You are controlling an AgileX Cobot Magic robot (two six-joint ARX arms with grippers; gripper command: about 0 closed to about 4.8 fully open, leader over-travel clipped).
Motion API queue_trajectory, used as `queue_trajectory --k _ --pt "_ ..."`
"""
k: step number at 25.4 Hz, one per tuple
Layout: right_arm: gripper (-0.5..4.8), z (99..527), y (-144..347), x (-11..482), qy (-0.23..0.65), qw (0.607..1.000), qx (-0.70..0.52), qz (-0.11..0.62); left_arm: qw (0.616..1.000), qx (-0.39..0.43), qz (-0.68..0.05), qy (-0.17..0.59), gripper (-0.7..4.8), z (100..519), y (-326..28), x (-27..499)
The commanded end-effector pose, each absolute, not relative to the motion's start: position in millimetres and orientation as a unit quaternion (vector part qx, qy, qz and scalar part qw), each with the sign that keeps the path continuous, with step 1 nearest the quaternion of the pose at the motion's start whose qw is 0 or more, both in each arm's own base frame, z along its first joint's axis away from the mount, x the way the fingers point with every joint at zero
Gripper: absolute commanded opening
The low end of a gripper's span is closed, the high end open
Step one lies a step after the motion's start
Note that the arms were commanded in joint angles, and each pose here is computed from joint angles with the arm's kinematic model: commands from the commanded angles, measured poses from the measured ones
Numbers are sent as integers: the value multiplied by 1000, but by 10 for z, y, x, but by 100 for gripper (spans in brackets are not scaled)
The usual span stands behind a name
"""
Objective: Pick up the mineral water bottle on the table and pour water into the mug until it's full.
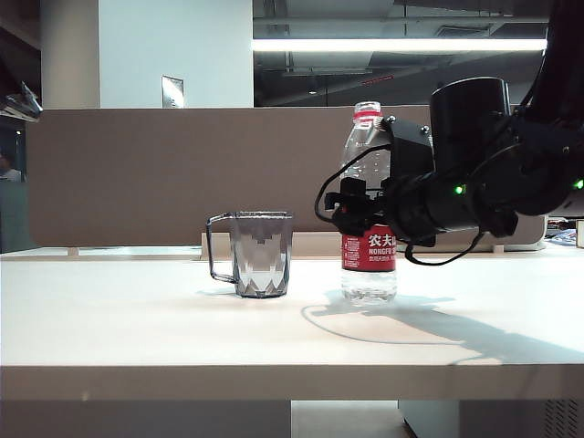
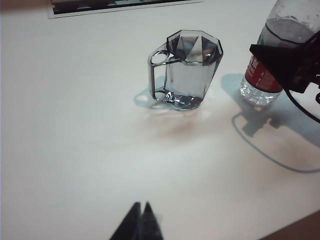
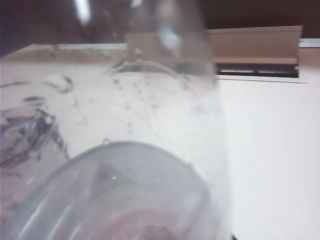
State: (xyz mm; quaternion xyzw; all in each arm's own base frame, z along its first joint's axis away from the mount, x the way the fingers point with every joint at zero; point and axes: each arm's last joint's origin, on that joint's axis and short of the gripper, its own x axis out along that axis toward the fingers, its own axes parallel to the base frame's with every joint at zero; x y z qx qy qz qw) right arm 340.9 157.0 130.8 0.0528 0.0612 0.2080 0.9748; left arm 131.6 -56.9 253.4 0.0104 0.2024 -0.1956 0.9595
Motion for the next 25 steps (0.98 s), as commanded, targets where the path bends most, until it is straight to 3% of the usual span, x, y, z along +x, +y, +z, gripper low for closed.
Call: queue_trajectory --k 1,4,6,9,12,25 --pt "304 1277 1581 3423 45 975 33 213 961 9 -199 193 -1 2568 -573 1318" --pt "319 1265 1582 3422 47 975 28 215 961 9 -199 193 -1 2568 -573 1318" --pt "388 1264 1582 3422 47 975 28 214 961 9 -199 193 -1 2568 -573 1318" --pt "412 1265 1582 3422 47 975 27 214 961 9 -199 193 -2 2568 -573 1318" --pt "479 1268 1581 3421 49 975 25 214 961 9 -199 193 -1 2568 -573 1318" --pt "479 1350 1503 3254 74 974 -22 214 961 9 -199 193 -1 2568 -573 1318"
